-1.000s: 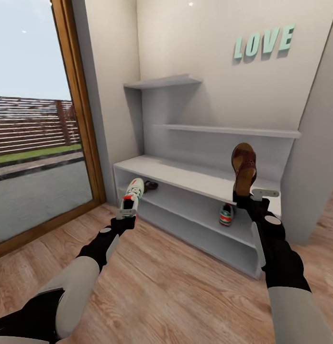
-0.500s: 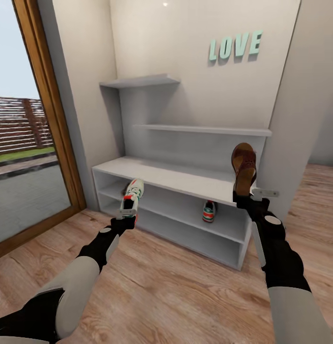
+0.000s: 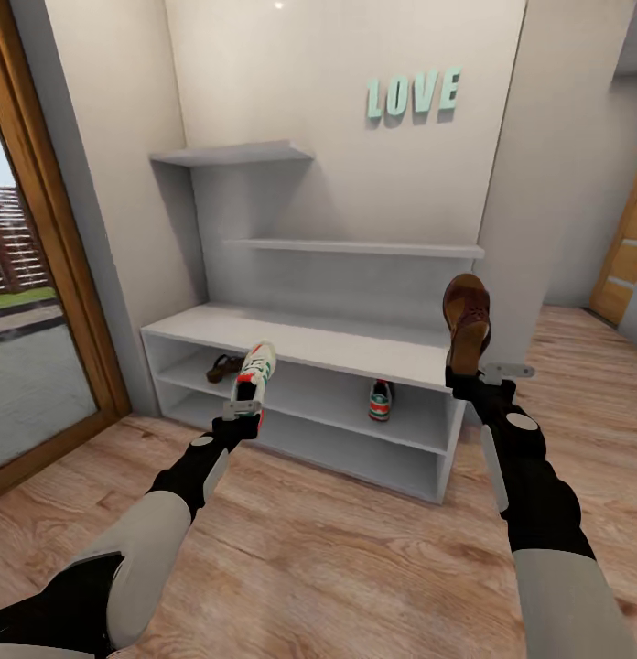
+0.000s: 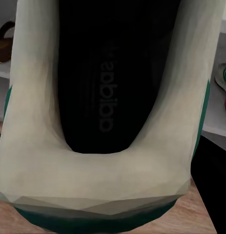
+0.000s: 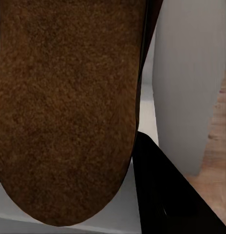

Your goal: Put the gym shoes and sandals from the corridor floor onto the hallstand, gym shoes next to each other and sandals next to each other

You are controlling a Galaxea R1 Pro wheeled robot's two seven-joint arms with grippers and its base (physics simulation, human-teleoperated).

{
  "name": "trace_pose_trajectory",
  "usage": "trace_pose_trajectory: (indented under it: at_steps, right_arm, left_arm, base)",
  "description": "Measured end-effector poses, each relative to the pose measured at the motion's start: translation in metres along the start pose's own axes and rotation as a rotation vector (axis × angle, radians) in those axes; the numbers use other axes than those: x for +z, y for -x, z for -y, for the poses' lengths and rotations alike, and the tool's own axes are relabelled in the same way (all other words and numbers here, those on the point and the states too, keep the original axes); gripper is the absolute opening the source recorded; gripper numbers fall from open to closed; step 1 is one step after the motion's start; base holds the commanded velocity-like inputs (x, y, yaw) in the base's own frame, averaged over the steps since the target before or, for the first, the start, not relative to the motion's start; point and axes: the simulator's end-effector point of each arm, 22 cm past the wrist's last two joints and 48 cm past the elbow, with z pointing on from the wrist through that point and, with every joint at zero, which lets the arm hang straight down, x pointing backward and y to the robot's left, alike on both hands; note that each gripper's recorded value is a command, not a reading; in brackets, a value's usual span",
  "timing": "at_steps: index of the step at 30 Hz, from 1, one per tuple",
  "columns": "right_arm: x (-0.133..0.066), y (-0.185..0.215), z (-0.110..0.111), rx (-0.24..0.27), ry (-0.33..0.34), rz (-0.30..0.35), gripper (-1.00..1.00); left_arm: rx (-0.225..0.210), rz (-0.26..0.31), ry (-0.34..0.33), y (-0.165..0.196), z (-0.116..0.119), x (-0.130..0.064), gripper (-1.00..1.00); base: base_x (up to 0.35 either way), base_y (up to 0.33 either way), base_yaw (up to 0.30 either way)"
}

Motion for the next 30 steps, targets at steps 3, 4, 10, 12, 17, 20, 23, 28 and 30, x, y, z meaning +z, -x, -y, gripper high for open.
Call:
trace_pose_trajectory:
  at_steps: [3,4,10,12,17,20,23,28,30]
  right_arm:
    - [0.0,0.0003,-0.0001,0.0,0.0,0.001,-1.0]
    - [0.0,0.0003,0.0,0.0,0.0,0.001,-1.0]
    - [0.0,0.0004,0.0,0.0,0.0,0.001,-1.0]
    - [0.0,0.0004,0.0,0.0,0.0,0.001,-1.0]
    - [0.0,0.0003,0.0001,0.0,0.0,0.001,-1.0]
    - [-0.0001,0.0005,0.0001,0.0,0.0,0.001,-1.0]
    - [-0.0001,0.0005,-0.0001,0.0,0.0,0.001,-1.0]
    - [0.0,0.0,-0.0001,0.0,0.0,0.0,-1.0]
    - [0.0,0.0001,-0.0001,0.0,0.001,0.0,-1.0]
  left_arm:
    - [0.0,0.0,0.0,0.0,-0.0001,0.0,-1.0]
    - [0.0,0.0,0.0,0.0,-0.0001,0.0,-1.0]
    - [0.0,0.0,0.0,-0.0001,-0.0002,0.0001,-1.0]
    - [0.0,0.0,0.0,-0.0002,-0.0002,0.0001,-1.0]
    - [0.0,0.0,0.0,-0.0001,0.0,0.0001,-1.0]
    - [0.0,0.0,0.0,0.0,0.0,0.0001,-1.0]
    - [0.0,0.001,0.0,0.0,0.0,0.0001,-1.0]
    - [0.0,0.001,-0.001,0.0,0.0003,0.0001,-1.0]
    - [0.0,0.001,-0.001,0.0,0.0003,0.0001,-1.0]
  base:
    - [0.091,0.308,-0.056]
    - [0.094,0.308,-0.021]
    - [0.047,0.309,-0.007]
    - [0.004,0.31,0.0]
    - [0.001,0.289,-0.157]
    - [0.0,0.096,-0.283]
    - [0.0,0.023,-0.296]
    - [0.0,0.003,-0.299]
    - [0.0,0.0,-0.299]
